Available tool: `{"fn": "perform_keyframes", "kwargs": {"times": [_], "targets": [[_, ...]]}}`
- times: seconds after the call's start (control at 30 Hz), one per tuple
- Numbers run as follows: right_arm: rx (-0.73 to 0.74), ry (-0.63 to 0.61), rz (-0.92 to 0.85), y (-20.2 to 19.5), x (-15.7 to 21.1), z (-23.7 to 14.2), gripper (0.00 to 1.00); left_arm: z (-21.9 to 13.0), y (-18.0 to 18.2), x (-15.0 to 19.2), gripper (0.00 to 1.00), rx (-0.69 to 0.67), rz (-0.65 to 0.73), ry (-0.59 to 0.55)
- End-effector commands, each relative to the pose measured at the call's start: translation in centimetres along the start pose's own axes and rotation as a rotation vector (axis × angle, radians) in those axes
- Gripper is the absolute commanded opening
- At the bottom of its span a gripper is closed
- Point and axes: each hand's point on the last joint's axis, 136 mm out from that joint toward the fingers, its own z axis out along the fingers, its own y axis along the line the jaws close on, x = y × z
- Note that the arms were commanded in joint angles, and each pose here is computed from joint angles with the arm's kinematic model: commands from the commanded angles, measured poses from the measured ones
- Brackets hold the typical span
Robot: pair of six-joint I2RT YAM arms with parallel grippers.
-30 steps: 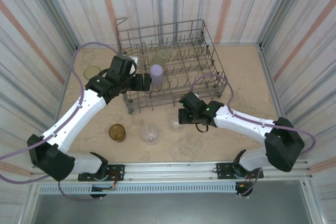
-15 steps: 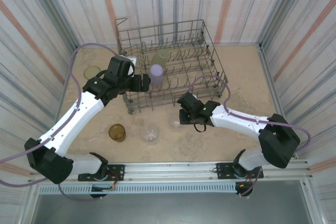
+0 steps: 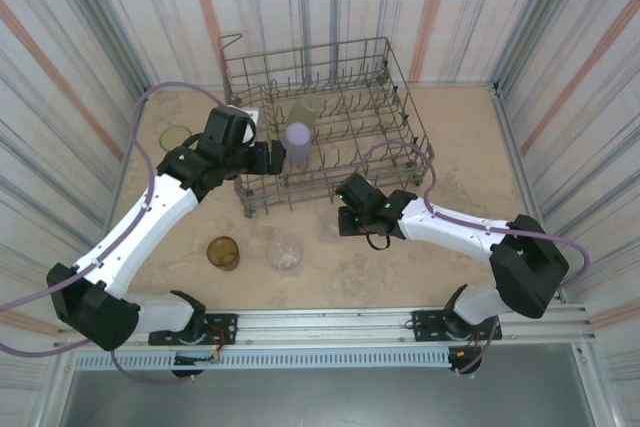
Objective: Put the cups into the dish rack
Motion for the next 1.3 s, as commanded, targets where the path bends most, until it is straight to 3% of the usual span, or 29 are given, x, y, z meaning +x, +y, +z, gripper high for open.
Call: {"fn": "perform_keyframes", "kwargs": {"times": [0.0,0.8,1.27], "targets": [[-0.034,-0.023,-0.015,0.9,-0.7,-1.3,0.0,-0.5,0.3,0.4,0.99,0.0,0.013,0.01],[-0.204,-0.224,-0.001,0.1,-1.7,-9.6,0.0,-1.0,-0.4,0.2,0.99,0.029,-0.02,0.005],[-0.246,-0.311,0.029,-0.3,-4.2,-13.8,0.0,-1.5,-0.7,-0.5,0.99,0.031,-0.014,-0.015]]}}
